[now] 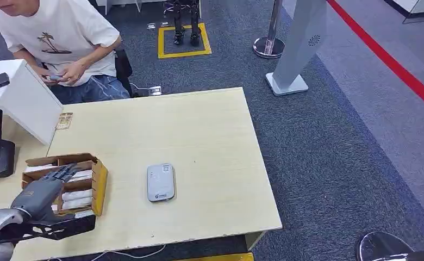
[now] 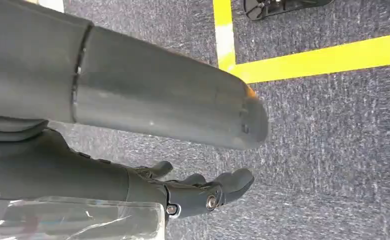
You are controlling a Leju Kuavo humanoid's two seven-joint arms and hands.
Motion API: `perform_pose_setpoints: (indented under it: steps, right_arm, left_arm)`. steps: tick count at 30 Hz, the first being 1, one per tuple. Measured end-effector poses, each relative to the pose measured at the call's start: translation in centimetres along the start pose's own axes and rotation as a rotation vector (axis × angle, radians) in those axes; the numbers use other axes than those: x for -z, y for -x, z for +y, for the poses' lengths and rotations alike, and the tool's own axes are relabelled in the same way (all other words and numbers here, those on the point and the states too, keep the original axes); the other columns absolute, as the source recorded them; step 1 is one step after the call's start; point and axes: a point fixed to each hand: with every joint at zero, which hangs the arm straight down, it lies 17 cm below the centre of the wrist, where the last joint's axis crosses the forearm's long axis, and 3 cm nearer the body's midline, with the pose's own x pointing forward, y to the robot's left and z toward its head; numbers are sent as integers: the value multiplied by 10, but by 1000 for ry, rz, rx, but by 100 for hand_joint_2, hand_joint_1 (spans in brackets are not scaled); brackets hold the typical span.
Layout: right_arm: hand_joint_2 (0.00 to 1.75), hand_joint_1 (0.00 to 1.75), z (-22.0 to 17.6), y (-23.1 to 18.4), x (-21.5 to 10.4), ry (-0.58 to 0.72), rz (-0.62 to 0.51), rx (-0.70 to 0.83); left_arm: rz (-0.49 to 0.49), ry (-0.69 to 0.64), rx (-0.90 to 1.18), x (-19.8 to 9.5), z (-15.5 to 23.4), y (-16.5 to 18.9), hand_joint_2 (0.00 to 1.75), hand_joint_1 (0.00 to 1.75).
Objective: Pass the card to the sensor for recognition and then transmit it.
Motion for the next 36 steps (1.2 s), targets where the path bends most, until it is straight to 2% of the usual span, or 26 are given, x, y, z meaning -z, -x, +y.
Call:
perform_pose_setpoints:
  steps: [11, 19, 27, 36]
  right_arm:
    - [175, 0, 0, -5, 0, -2, -27, -9]
    - [175, 0, 1, -6, 0, -4, -31, -18]
    - [175, 0, 3, -10, 0, -18, -39, -39]
    - [175, 0, 3, -13, 0, -17, -45, -44]
  left_arm:
    - [-16, 57, -11, -28, 12, 24, 175, 0]
    - [-49, 92, -50, -41, 7, 21, 175, 0]
    - [-75, 155, -136, -79, 15, 32, 175, 0]
    - [-68, 164, -103, -90, 16, 34, 175, 0]
